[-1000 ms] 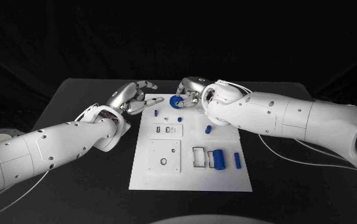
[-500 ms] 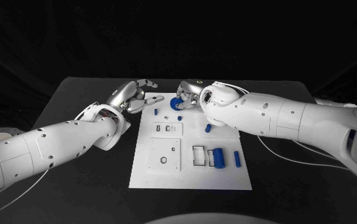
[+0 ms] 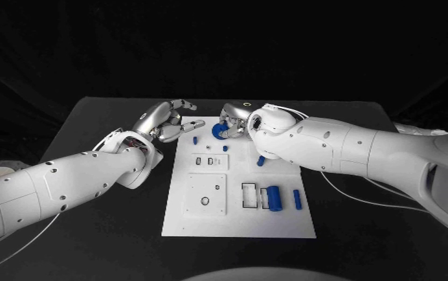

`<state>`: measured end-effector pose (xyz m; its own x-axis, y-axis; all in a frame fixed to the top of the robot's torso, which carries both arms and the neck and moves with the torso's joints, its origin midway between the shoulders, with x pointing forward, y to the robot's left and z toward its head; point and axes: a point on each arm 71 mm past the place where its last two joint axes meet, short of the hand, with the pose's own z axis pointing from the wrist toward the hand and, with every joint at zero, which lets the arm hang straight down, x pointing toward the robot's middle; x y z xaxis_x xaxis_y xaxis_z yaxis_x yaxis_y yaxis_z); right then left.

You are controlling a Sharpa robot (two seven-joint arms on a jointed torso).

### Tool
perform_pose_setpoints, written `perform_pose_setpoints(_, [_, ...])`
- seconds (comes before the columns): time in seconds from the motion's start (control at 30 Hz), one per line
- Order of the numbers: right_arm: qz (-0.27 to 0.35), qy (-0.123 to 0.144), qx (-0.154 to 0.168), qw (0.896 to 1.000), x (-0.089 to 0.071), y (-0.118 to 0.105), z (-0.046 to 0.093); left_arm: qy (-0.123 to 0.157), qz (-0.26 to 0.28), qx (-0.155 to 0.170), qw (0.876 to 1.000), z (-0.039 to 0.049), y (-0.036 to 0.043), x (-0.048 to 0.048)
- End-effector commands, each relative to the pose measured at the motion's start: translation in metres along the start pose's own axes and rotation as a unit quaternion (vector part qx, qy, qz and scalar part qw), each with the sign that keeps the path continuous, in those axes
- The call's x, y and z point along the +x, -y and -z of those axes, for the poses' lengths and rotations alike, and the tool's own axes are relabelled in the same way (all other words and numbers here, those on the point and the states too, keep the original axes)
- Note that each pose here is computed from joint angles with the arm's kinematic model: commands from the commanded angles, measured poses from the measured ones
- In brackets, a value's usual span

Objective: Assemble the parts on the task board

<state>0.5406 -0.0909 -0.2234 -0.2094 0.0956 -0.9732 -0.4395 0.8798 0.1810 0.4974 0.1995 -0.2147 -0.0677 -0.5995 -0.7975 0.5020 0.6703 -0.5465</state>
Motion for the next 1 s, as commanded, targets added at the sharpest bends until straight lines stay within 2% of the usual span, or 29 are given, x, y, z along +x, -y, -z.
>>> perform_pose_setpoints(0.03, [0.012,-0.007,-0.001,1.000,0.002,-0.001,0.000,0.004,-0.002,0.005,1.000,-0.0009,0.0021,-0.0007])
perform_pose_setpoints(0.57, [0.012,-0.015,0.006,1.000,0.005,0.001,0.002,0.003,-0.003,0.004,1.000,-0.0009,0.0016,-0.0009])
perform_pose_setpoints(0.8, [-0.016,0.016,-0.006,1.000,0.001,0.003,0.007,0.002,-0.003,0.005,1.000,-0.0015,0.0015,-0.0003])
perform_pose_setpoints(1.0, [-0.075,0.054,-0.014,0.996,-0.005,0.008,0.017,0.002,-0.003,0.005,1.000,-0.0015,0.0011,-0.0004])
